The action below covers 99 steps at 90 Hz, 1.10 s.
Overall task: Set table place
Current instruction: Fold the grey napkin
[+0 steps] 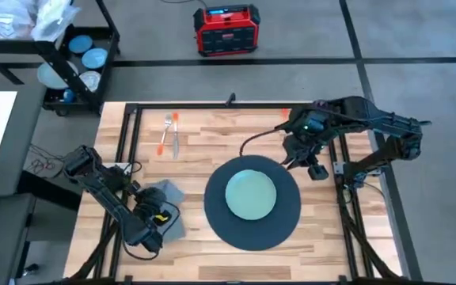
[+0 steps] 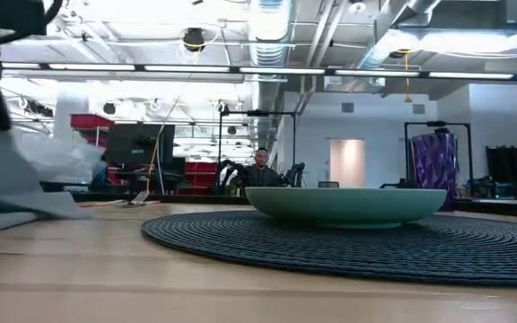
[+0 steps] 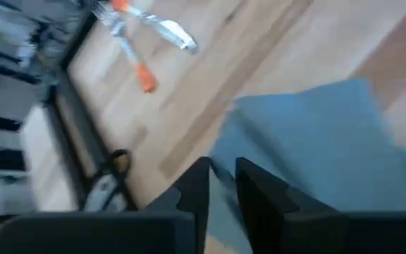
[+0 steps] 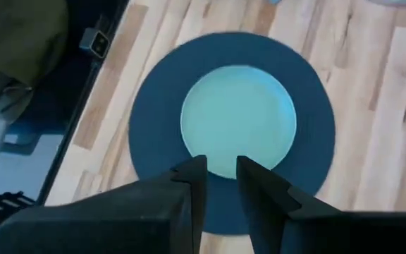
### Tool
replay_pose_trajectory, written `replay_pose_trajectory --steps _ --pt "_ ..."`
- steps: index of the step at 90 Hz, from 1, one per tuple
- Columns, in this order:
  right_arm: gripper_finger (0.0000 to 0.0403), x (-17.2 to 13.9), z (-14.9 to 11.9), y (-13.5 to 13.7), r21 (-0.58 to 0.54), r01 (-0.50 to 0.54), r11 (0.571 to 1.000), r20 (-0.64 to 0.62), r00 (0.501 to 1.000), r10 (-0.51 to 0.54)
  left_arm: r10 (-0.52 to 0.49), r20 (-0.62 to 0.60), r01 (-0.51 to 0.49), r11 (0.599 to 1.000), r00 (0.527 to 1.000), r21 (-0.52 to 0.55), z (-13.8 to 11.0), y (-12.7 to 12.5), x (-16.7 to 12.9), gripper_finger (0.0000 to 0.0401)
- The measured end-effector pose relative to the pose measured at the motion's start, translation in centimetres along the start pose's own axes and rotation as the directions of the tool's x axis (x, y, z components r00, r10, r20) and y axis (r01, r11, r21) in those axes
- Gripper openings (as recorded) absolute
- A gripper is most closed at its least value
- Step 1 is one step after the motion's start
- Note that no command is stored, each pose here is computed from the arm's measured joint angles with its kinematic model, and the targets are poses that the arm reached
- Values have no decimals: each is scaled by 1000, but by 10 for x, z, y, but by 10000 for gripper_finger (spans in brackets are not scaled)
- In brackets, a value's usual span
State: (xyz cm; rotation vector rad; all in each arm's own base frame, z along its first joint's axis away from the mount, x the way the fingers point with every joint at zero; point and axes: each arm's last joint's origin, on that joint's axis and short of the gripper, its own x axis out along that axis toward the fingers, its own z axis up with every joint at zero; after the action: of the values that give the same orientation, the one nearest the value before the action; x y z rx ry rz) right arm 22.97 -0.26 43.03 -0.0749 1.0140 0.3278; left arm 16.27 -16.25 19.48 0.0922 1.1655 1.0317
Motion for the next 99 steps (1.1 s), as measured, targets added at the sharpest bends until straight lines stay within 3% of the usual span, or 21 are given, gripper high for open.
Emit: replay_pose_trajectory --steps 24,30,38,48,60,63,73,83,99 --pt "66 -1 0 -4 26 12 1000 11 1000 -12 -21 -18 19 997 1000 -73 -5 -1 -2 102" --pt "66 1 2 -2 17 5 1000 11 1000 -5 -89 -3 87 987 996 -135 -6 -7 -3 104" --pt "66 2 3 0 -1 -1 1000 10 1000 1 -268 65 276 938 961 -209 -2 -27 -5 105" --pt "66 2 3 0 -6 1 1000 12 1000 -1 -485 76 490 869 871 -71 18 -54 -7 102" --pt "66 1 2 -4 4 11 1000 12 1000 -11 -584 23 583 811 811 45 49 -64 -7 90" --pt "66 1 1 -4 4 11 1000 11 1000 -11 -584 0 583 810 812 59 53 -63 -5 89" --pt "66 1 1 -5 -4 12 1000 5 1000 -12 -470 -71 474 877 880 81 56 -52 9 89" --pt "66 0 -1 -4 -13 8 1000 -8 1000 -8 -379 -111 389 917 919 92 55 -43 18 93" --pt "66 0 -2 -4 -19 7 1000 -9 1000 -8 -366 -121 379 918 923 118 59 -43 32 94"
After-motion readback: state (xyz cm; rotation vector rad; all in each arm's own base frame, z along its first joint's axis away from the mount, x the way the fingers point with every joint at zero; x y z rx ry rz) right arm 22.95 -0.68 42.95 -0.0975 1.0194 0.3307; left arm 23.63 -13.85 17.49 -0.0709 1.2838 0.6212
